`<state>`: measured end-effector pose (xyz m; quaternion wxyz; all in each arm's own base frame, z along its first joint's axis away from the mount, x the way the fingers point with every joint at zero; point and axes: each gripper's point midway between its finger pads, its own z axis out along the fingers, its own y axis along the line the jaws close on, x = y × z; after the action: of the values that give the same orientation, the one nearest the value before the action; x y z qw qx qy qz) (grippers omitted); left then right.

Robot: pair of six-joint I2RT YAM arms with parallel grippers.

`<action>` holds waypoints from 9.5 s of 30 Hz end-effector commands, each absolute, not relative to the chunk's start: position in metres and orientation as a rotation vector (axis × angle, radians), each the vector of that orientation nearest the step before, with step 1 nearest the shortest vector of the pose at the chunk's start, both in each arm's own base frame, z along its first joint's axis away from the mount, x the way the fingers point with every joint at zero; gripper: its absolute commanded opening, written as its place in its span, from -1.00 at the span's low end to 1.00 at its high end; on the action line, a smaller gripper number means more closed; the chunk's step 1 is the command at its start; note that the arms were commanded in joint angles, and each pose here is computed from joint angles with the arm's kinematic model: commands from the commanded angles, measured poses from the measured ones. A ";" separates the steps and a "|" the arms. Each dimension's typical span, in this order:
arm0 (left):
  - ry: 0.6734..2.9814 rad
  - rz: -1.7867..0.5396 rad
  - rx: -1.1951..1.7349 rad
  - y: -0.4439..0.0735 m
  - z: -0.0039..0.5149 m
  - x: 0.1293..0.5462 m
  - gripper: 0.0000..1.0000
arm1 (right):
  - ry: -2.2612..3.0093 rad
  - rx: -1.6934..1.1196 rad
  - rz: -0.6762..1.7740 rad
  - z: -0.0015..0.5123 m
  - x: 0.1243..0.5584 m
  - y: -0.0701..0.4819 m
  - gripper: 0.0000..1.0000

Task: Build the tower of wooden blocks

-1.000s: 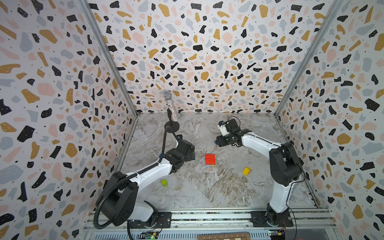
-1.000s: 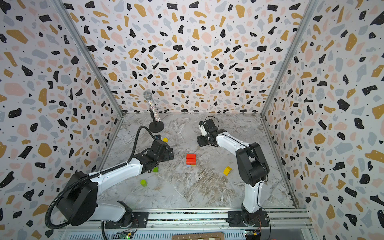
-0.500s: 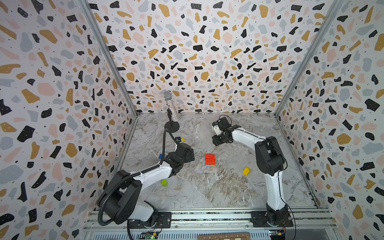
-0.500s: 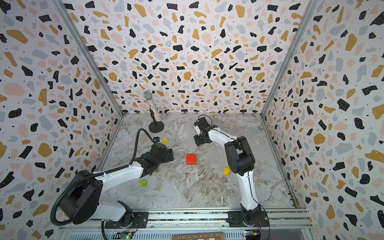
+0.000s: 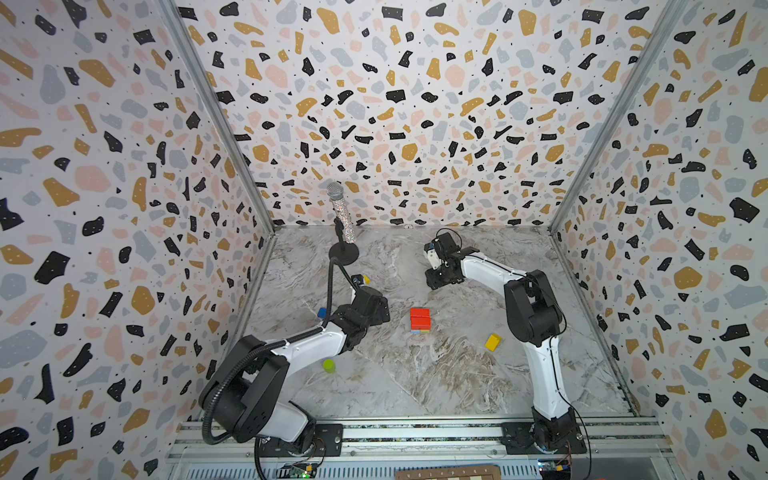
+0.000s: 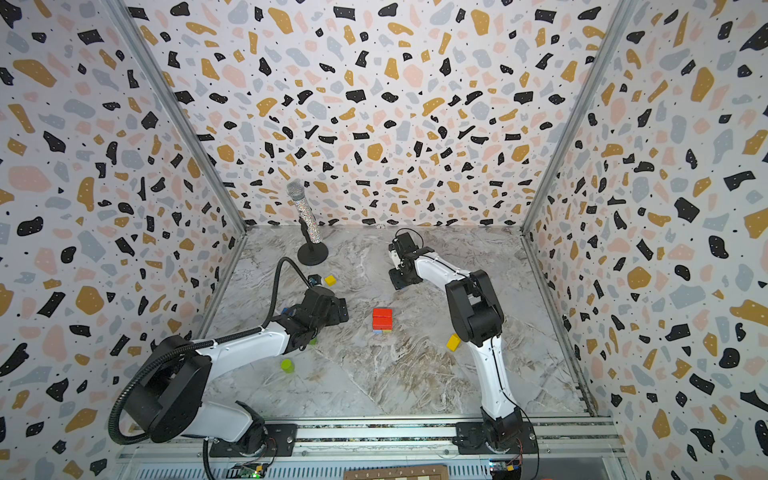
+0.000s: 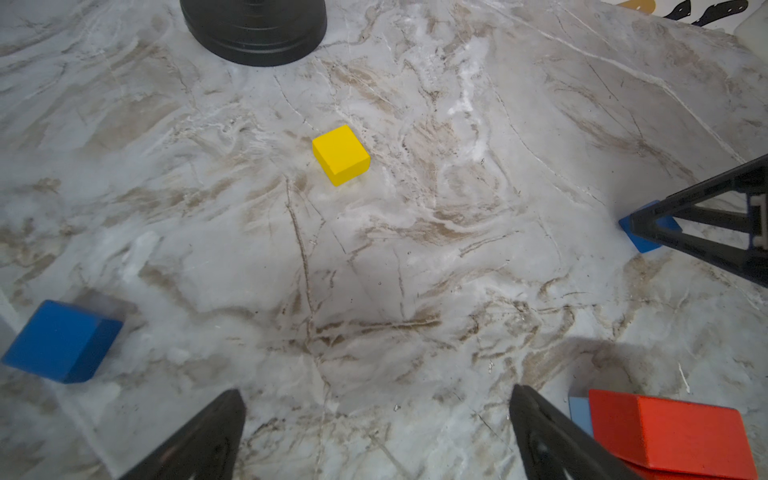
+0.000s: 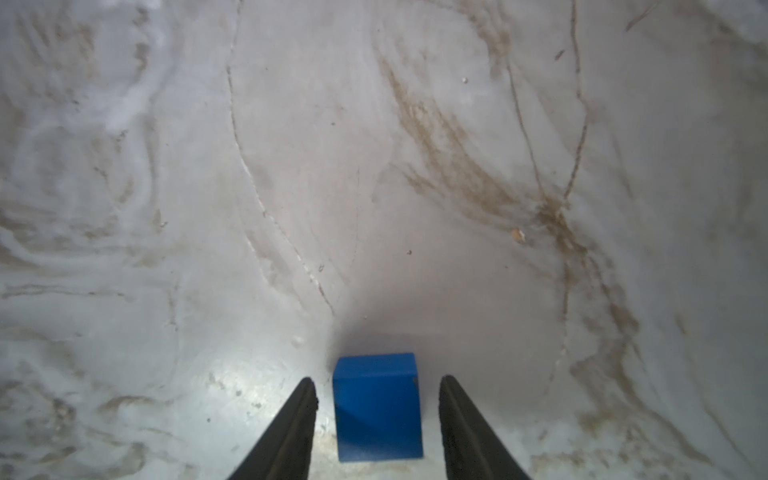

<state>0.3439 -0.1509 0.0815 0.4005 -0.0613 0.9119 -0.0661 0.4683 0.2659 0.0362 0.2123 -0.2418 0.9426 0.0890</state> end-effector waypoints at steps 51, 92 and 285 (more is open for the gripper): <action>2.224 -0.192 -0.264 -0.113 0.103 0.306 1.00 | 2.540 -0.846 0.345 0.119 0.315 0.298 -0.39; 2.232 -0.174 -0.241 -0.111 0.097 0.304 1.00 | 2.397 -1.266 0.335 0.097 0.306 0.321 -0.42; 2.542 -0.125 -0.035 -0.157 0.141 0.391 -0.50 | 1.927 -0.354 0.839 0.238 0.303 0.208 0.99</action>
<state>0.4061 -0.1474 0.1331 0.2970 -0.0558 0.9522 -0.0437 0.2992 0.2114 0.2343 0.4866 -0.1585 0.7969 0.3210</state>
